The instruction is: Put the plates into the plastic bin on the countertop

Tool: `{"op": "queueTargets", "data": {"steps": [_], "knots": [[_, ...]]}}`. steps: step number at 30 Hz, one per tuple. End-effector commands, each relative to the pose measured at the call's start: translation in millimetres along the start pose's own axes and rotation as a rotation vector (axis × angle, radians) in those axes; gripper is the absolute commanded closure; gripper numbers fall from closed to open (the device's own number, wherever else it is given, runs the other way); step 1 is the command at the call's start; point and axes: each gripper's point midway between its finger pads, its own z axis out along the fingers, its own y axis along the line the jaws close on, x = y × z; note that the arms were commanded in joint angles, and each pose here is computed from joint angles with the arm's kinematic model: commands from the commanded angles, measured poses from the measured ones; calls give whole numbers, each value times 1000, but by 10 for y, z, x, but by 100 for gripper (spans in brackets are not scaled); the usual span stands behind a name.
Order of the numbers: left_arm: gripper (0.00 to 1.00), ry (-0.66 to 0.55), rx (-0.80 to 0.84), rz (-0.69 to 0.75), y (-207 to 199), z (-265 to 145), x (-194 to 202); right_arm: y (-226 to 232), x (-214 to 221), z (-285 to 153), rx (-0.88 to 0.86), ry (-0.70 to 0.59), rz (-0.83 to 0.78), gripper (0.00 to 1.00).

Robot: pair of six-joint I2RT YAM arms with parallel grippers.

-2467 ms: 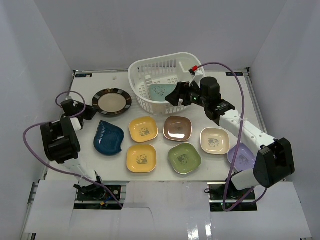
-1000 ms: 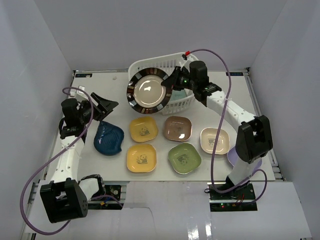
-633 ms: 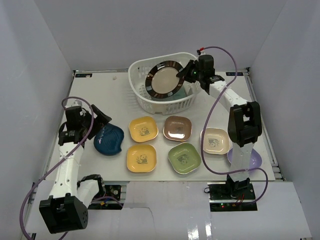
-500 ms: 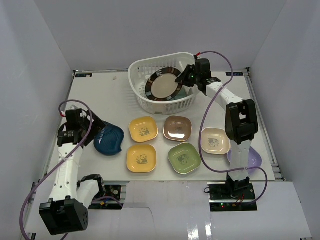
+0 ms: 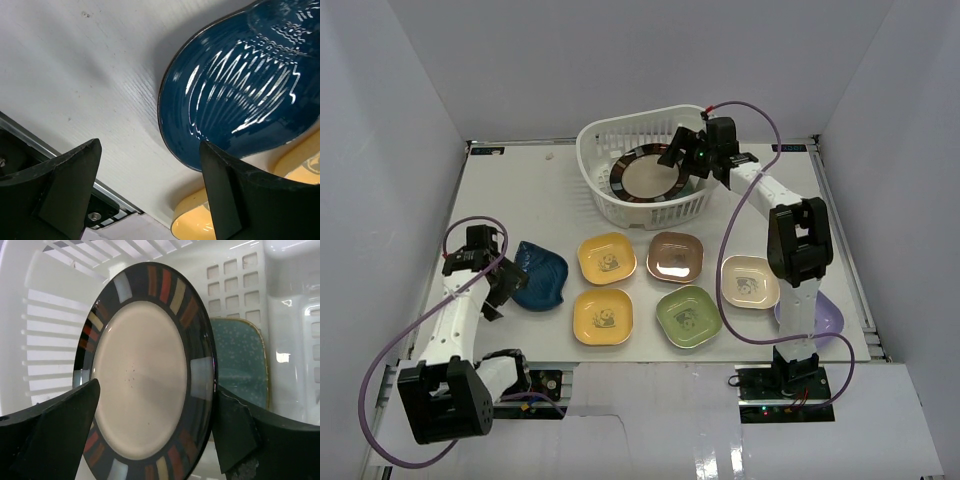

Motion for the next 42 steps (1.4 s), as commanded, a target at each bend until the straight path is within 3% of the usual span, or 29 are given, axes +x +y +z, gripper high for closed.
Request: {"op": "queueTargets", "data": {"steps": [1,6,10,15,18,19,20,23,27,30,31,32,35,39,42], "knots": [[11,54,-62,-13,36,194,43,737,-761,-573,-142,-186,-157,10],[14,158,-60,-19,-38,576,162,1022,-826,-957,-215,-210,-222,10],[19,152,-25,-29,-130,720,147,1088,-752,-1121,-253,-212,-247,10],[37,107,18,-55,-179,749,85,971,-521,-1071,-257,-172,-220,10],[66,92,44,-63,-218,767,72,855,-349,-979,-245,-131,-196,10],[91,86,52,-64,-230,775,64,822,-319,-975,-238,-125,-192,9],[100,82,61,-56,-246,770,55,802,-279,-1001,-236,-126,-190,8],[100,49,94,-37,-292,730,-15,845,-332,-1193,-225,-172,-213,0],[100,-57,216,-33,-467,464,-229,799,-309,-1547,-166,-228,-253,24],[100,-170,469,-8,-793,-35,-403,534,-117,-1806,-57,-258,-259,45],[100,-248,579,2,-915,-315,-512,301,134,-1800,-4,-215,-237,53],[100,-240,645,20,-1009,-458,-490,225,113,-1975,31,-258,-231,65],[100,-240,806,78,-1258,-894,-514,-254,541,-2208,161,-241,-127,83],[100,-271,998,177,-1577,-1589,-571,-811,877,-2618,375,-274,-63,84],[100,-299,1141,235,-1759,-2155,-597,-1077,962,-2969,518,-307,-59,76]]}}
